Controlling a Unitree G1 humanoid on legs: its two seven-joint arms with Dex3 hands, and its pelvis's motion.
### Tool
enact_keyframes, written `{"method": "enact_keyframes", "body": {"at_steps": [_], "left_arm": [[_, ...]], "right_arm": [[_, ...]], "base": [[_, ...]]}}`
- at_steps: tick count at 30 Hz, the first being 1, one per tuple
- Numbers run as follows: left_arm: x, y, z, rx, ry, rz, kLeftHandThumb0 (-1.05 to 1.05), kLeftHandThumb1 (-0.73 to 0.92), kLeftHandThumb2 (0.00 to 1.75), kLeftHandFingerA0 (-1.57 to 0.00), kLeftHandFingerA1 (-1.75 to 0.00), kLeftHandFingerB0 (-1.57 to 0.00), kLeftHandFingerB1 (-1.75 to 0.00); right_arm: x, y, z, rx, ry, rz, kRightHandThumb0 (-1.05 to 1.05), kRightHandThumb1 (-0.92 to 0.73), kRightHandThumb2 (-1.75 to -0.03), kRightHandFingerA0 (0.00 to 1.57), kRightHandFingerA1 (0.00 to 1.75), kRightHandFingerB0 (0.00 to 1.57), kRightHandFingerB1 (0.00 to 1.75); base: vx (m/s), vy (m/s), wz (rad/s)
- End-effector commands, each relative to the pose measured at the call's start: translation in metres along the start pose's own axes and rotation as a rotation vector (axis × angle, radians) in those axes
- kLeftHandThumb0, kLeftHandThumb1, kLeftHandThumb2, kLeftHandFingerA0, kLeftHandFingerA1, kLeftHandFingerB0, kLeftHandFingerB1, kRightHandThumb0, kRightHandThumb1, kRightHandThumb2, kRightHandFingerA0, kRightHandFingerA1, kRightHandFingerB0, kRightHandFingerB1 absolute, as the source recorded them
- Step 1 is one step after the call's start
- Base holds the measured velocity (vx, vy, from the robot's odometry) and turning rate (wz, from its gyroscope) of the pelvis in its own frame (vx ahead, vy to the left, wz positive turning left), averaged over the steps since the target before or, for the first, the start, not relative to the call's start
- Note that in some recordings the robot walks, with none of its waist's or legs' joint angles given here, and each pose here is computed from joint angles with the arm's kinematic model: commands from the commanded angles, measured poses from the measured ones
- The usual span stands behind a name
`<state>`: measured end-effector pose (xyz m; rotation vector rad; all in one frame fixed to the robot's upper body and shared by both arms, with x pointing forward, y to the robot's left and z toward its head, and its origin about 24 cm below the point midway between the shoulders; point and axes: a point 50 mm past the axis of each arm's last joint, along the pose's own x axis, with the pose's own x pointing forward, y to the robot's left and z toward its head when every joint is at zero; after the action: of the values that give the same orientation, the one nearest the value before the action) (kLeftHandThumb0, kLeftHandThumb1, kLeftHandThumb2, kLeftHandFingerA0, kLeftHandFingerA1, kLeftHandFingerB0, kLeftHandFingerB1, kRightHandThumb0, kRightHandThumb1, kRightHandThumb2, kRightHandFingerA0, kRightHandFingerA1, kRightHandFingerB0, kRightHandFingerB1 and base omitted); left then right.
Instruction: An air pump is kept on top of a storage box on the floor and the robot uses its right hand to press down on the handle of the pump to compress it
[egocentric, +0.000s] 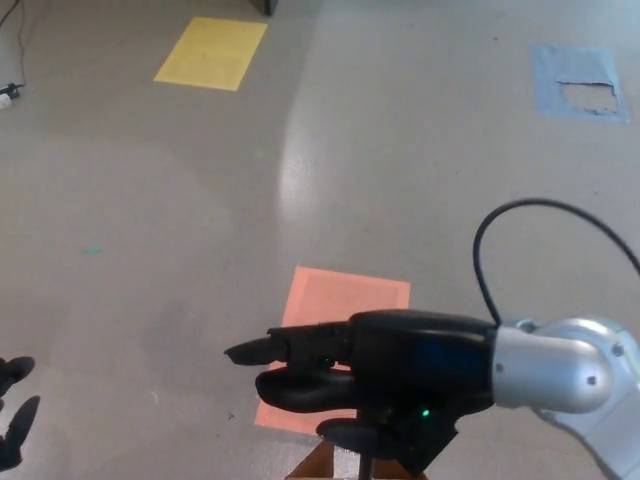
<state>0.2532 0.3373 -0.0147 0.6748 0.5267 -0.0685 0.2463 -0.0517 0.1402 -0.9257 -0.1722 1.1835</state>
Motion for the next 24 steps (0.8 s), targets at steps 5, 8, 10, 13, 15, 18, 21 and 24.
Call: {"method": "enact_keyframes", "body": {"at_steps": [5,8,10,13,15,18,21,24], "left_arm": [[-0.002,0.006,0.002,0.017,-0.03,0.01,-0.77,0.79,1.09,-0.06,-0.38,-0.08,-0.28],[-0.002,0.008,0.004,0.01,-0.04,0.017,-0.76,0.79,1.09,-0.05,-0.38,-0.08,-0.29],[-0.001,0.01,0.005,0.004,-0.046,0.021,-0.76,0.8,1.09,-0.05,-0.35,-0.08,-0.28],[-0.001,0.01,0.006,0.008,-0.045,0.026,-0.75,0.79,1.09,-0.04,-0.38,-0.1,-0.3],[-0.001,0.011,0.006,0.009,-0.042,0.029,-0.76,0.8,1.1,-0.04,-0.39,-0.1,-0.3],[-0.001,0.011,0.007,0.006,-0.048,0.03,-0.68,0.92,0.74,-0.09,-0.29,-0.07,-0.24],[-0.001,0.011,0.007,0.011,-0.048,0.033,-0.68,0.92,0.75,-0.09,-0.28,-0.07,-0.24],[-0.001,0.011,0.006,0.015,-0.042,0.038,-0.68,0.92,0.75,-0.09,-0.29,-0.07,-0.24]], "right_arm": [[0.029,0.023,-0.041,0.038,0.131,-0.004,-0.88,-0.87,-1.21,0.0,0.17,0.0,0.13],[0.046,0.041,-0.064,0.104,0.222,0.031,-0.89,-0.86,-1.18,0.0,0.15,0.0,0.12],[0.053,0.049,-0.075,0.118,0.264,0.04,-0.86,-0.83,-1.17,0.0,0.18,0.0,0.15],[0.063,0.067,-0.096,0.107,0.377,0.073,-0.91,-0.85,-1.19,0.0,0.13,0.0,0.11],[0.066,0.072,-0.103,0.111,0.408,0.079,-0.89,-0.83,-1.19,0.0,0.14,0.0,0.12],[0.071,0.087,-0.12,0.119,0.49,0.092,-0.87,-0.81,-1.18,0.0,0.16,0.0,0.15],[0.074,0.098,-0.132,0.127,0.557,0.102,-0.89,-0.82,-1.18,0.0,0.14,0.0,0.13],[0.075,0.105,-0.139,0.134,0.596,0.099,-0.92,-0.83,-1.19,0.0,0.13,0.0,0.12]], "base": [[0.0,0.0,0.0],[0.0,0.0,0.0],[0.0,0.0,0.0],[0.0,0.0,0.0],[0.0,0.0,0.0],[0.0,0.0,0.0],[0.0,0.0,0.0],[0.0,0.0,0.0]]}}
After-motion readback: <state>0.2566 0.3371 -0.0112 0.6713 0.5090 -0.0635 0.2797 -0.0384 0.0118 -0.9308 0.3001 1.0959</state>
